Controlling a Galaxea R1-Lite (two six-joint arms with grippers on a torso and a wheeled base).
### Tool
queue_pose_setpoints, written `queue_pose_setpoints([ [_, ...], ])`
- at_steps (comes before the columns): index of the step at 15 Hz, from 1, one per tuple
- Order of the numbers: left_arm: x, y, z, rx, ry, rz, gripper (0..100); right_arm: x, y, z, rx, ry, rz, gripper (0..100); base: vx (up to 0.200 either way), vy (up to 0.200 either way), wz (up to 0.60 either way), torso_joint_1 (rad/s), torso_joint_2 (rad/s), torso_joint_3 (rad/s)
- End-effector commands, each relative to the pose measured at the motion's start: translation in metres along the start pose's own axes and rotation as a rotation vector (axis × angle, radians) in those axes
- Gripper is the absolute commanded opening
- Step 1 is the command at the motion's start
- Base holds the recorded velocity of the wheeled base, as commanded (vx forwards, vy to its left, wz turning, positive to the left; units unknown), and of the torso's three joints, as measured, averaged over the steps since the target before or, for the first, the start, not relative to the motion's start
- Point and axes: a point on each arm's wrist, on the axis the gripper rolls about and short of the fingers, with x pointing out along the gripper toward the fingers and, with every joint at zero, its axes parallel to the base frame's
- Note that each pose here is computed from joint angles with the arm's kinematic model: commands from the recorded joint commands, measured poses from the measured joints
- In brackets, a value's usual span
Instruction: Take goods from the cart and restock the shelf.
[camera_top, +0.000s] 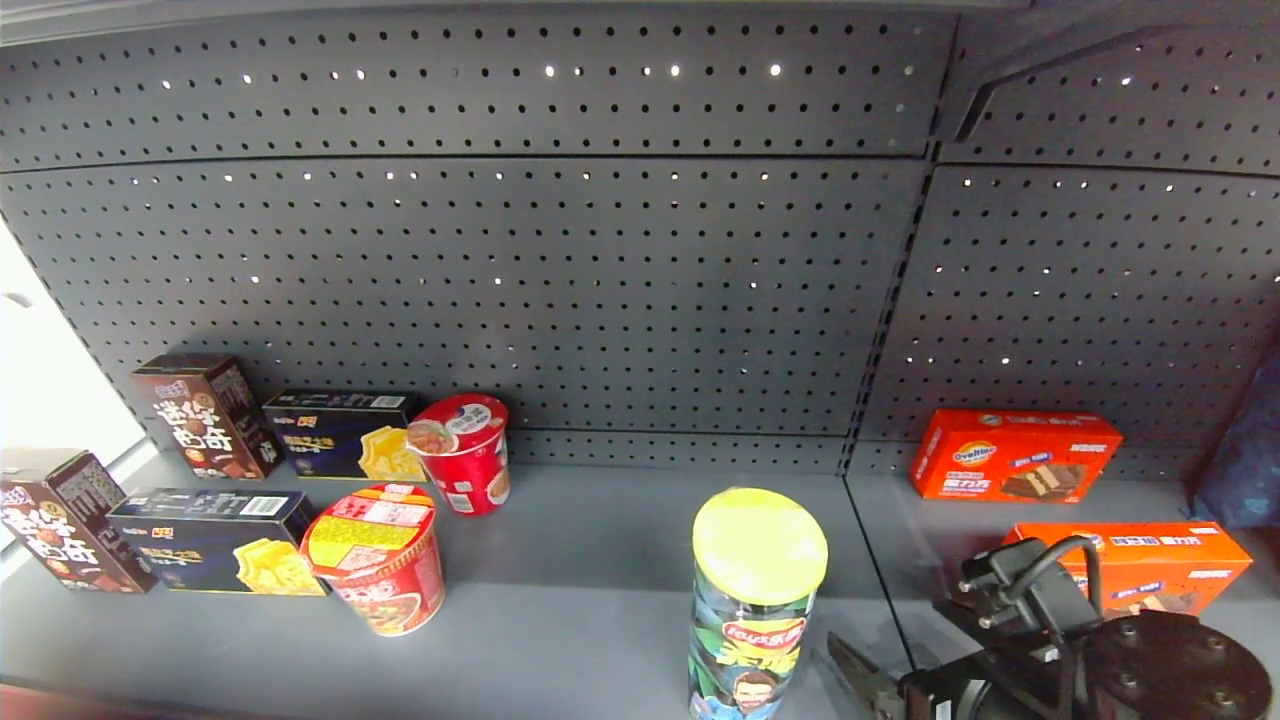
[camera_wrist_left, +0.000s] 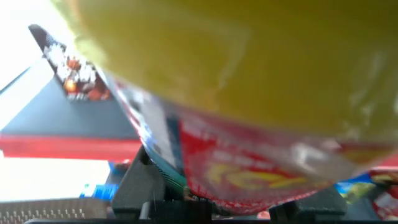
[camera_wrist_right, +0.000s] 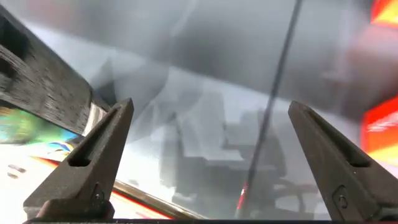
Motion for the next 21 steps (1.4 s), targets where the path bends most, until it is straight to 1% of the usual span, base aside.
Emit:
queue_pose_setpoints([
  [1, -0.012, 0.001, 0.03, 0.01, -0.004, -0.09, 0, -0.018, -0.007, 0.016, 0.022, -0.083, 0.016, 100, 0.0, 0.0, 0.0, 0.0, 0.0, 0.0],
  [2, -0.013, 0.0, 0.044, 0.016, 0.039, -0.135, 0, -0.022, -0.012, 0.017, -0.049, -0.065, -0.001, 100, 0.0, 0.0, 0.0, 0.0, 0.0, 0.0],
  [3, -0.006, -0.003, 0.055, 0.02, 0.082, -0.193, 0, -0.025, -0.015, 0.017, -0.055, -0.044, -0.013, 100, 0.0, 0.0, 0.0, 0.0, 0.0, 0.0],
  [4, -0.003, -0.004, 0.057, 0.021, 0.097, -0.217, 0, -0.025, -0.015, 0.017, -0.055, -0.041, -0.013, 100, 0.0, 0.0, 0.0, 0.0, 0.0, 0.0],
  [5, 0.016, -0.01, 0.069, 0.019, 0.149, -0.327, 0, -0.024, -0.02, 0.018, -0.034, -0.046, -0.041, 100, 0.0, 0.0, 0.0, 0.0, 0.0, 0.0],
  [6, 0.03, -0.015, 0.074, 0.015, 0.174, -0.38, 0, -0.023, -0.023, 0.02, -0.027, -0.05, -0.063, 100, 0.0, 0.0, 0.0, 0.0, 0.0, 0.0],
  [7, 0.049, -0.02, 0.077, 0.016, 0.203, -0.433, 0, -0.022, -0.024, 0.02, -0.035, -0.043, -0.065, 100, 0.0, 0.0, 0.0, 0.0, 0.0, 0.0],
  [8, 0.061, -0.024, 0.079, 0.011, 0.216, -0.459, 0, -0.022, -0.024, 0.018, -0.042, -0.031, -0.065, 100, 0.0, 0.0, 0.0, 0.0, 0.0, 0.0],
  [9, 0.085, -0.03, 0.076, 0.007, 0.253, -0.494, 0, -0.022, -0.024, 0.015, -0.048, -0.015, -0.063, 100, 0.0, 0.0, 0.0, 0.0, 0.0, 0.0],
  [10, 0.11, -0.036, 0.072, 0.004, 0.286, -0.514, 0, -0.021, -0.024, 0.014, -0.048, -0.01, -0.063, 100, 0.0, 0.0, 0.0, 0.0, 0.0, 0.0],
  [11, 0.131, -0.042, 0.069, 0.004, 0.334, -0.522, 0, -0.021, -0.025, 0.014, -0.047, -0.01, -0.064, 100, 0.0, 0.0, 0.0, 0.0, 0.0, 0.0],
  [12, 0.152, -0.047, 0.068, 0.006, 0.358, -0.521, 0, -0.022, -0.025, 0.013, -0.049, -0.003, -0.064, 100, 0.0, 0.0, 0.0, 0.0, 0.0, 0.0],
  [13, 0.171, -0.052, 0.067, 0.01, 0.353, -0.529, 0, -0.022, -0.025, 0.011, -0.055, 0.003, -0.062, 100, 0.0, 0.0, 0.0, 0.0, 0.0, 0.0],
  [15, 0.207, -0.069, 0.066, 0.041, 0.289, -0.598, 0, -0.023, -0.026, 0.011, -0.051, 0.002, -0.059, 100, 0.0, 0.0, 0.0, 0.0, 0.0, 0.0],
  [16, 0.216, -0.072, 0.064, 0.039, 0.291, -0.611, 0, -0.023, -0.026, 0.011, -0.05, 0.0, -0.06, 100, 0.0, 0.0, 0.0, 0.0, 0.0, 0.0],
  [17, 0.233, -0.079, 0.059, 0.034, 0.311, -0.66, 0, -0.024, -0.027, 0.01, -0.049, 0.002, -0.062, 100, 0.0, 0.0, 0.0, 0.0, 0.0, 0.0],
  [18, 0.243, -0.084, 0.054, 0.039, 0.33, -0.707, 0, -0.026, -0.029, 0.009, -0.048, 0.002, -0.063, 100, 0.0, 0.0, 0.0, 0.0, 0.0, 0.0],
  [19, 0.26, -0.091, 0.052, 0.067, 0.321, -0.771, 0, -0.027, -0.029, 0.009, -0.048, 0.0, -0.063, 100, 0.0, 0.0, 0.0, 0.0, 0.0, 0.0],
  [20, 0.273, -0.097, 0.049, 0.076, 0.319, -0.815, 0, -0.027, -0.029, 0.009, -0.045, 0.0, -0.064, 100, 0.0, 0.0, 0.0, 0.0, 0.0, 0.0],
  [21, 0.285, -0.103, 0.048, 0.075, 0.319, -0.852, 0, -0.027, -0.029, 0.009, -0.045, 0.0, -0.064, 100, 0.0, 0.0, 0.0, 0.0, 0.0, 0.0],
])
